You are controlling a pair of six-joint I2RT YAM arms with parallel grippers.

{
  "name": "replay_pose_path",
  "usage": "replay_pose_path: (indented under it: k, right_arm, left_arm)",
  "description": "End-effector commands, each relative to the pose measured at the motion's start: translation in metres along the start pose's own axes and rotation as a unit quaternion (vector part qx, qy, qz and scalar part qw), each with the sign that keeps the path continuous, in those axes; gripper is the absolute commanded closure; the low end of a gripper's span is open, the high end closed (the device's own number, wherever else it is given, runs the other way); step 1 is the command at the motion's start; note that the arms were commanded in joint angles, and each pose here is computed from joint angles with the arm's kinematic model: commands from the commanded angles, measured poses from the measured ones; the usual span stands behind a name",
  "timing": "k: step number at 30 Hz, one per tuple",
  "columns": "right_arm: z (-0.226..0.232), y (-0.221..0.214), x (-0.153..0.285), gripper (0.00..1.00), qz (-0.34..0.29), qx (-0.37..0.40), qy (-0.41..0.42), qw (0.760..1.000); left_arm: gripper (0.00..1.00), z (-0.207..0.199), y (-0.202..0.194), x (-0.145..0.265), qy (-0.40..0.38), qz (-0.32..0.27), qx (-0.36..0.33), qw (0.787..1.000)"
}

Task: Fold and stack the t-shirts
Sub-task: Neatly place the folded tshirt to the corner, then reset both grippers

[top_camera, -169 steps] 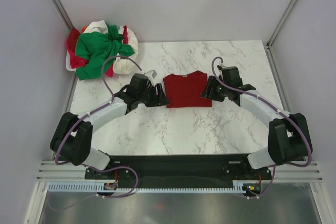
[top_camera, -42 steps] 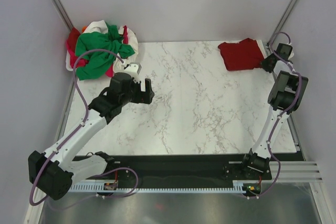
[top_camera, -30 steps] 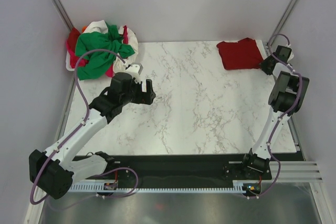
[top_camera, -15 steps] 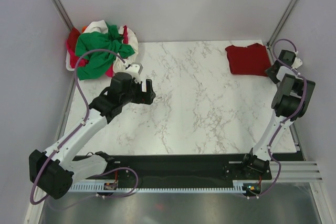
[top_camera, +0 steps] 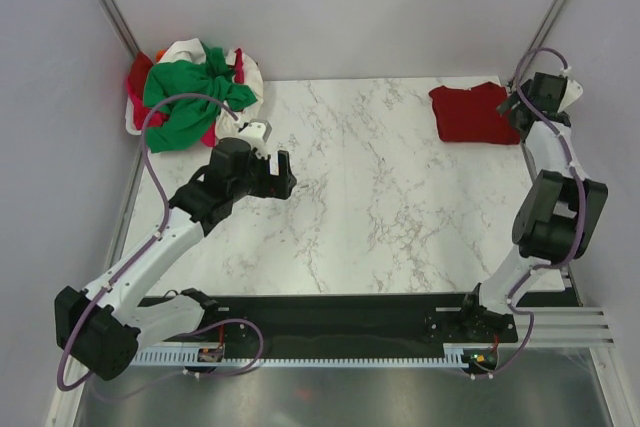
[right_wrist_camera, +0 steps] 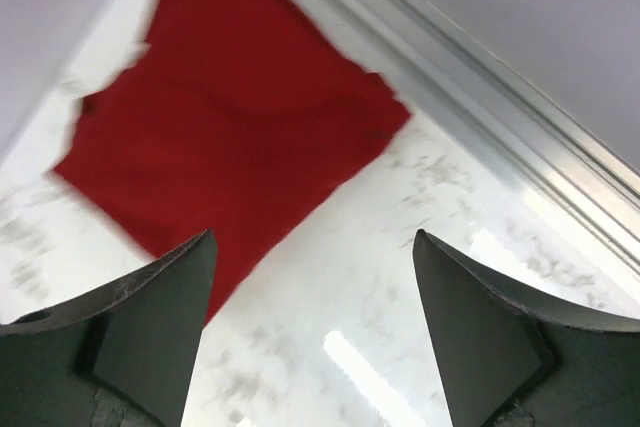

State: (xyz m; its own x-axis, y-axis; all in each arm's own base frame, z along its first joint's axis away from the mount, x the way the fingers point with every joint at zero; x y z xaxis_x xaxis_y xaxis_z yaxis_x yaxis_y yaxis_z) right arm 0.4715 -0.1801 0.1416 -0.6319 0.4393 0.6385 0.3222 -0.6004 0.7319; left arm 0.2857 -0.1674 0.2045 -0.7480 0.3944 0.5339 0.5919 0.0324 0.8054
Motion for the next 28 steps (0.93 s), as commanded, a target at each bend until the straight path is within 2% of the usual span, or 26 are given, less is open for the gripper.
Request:
replay_pose_path:
  k: [1,2,4,5,7,8,9,11,12,14,17,20,22,28]
  right_arm:
    - [0.057,0.026,0.08,0.12,-0.065,0.028,0.095,0.993]
    - [0.087,0.01,0.1,0.11,-0.063,0.049,0.136,0.987]
    - [0.115,-0.006,0.138,0.11,-0.077,0.08,0.194,0.975]
    - [0.146,-0.035,0.162,0.11,-0.063,0.107,0.245,0.962]
    - [0.163,-0.069,0.192,0.1,-0.046,0.136,0.301,0.943]
    - [0.184,-0.092,0.215,0.1,-0.039,0.152,0.347,0.925]
    - [0.185,-0.114,0.228,0.1,-0.019,0.166,0.375,0.912]
    - [0.196,-0.149,0.255,0.1,0.01,0.173,0.42,0.891]
    - [0.187,-0.171,0.264,0.1,0.029,0.179,0.437,0.881]
    - [0.191,-0.196,0.292,0.09,0.038,0.17,0.482,0.859]
    - [0.174,-0.237,0.313,0.07,0.065,0.176,0.511,0.839]
    - [0.157,-0.267,0.324,0.06,0.09,0.193,0.513,0.832]
    - [0.143,-0.273,0.324,0.06,0.091,0.195,0.5,0.839]
    - [0.115,-0.257,0.323,0.04,0.054,0.211,0.468,0.857]
  left_arm:
    - [0.01,0.0,0.017,0.012,0.003,-0.036,-0.001,0.999]
    - [0.0,0.003,0.02,0.014,0.011,-0.044,0.0,0.999]
    - [0.0,0.013,0.026,0.019,0.039,-0.063,0.004,0.997]
    - [0.0,0.015,0.029,0.022,0.048,-0.072,0.008,0.996]
    - [0.0,0.024,0.033,0.025,0.073,-0.089,0.019,0.993]
    - [0.0,0.027,0.036,0.03,0.078,-0.104,0.03,0.991]
    - [0.0,0.029,0.035,0.032,0.082,-0.11,0.033,0.99]
    - [0.0,0.033,0.052,0.048,0.09,-0.164,0.041,0.982]
    - [0.0,0.038,0.047,0.049,0.098,-0.173,0.042,0.979]
    - [0.0,0.042,0.056,0.062,0.1,-0.219,0.048,0.969]
    - [0.0,0.051,0.027,0.072,0.097,-0.228,0.049,0.968]
    - [0.0,0.06,0.001,0.074,0.096,-0.23,0.05,0.967]
    - [0.0,0.061,-0.002,0.076,0.095,-0.236,0.051,0.966]
    - [0.0,0.061,-0.003,0.075,0.095,-0.233,0.05,0.966]
Point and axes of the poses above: each gripper's point midway between its finger pads, its own x axis back along the fingers, its own z axis along the line the jaws close on, y = z × x, the point moved 1 cm from there along x, back along the fingers, and after that the axes turned 3 degrees about x, right-handed, at the moved point
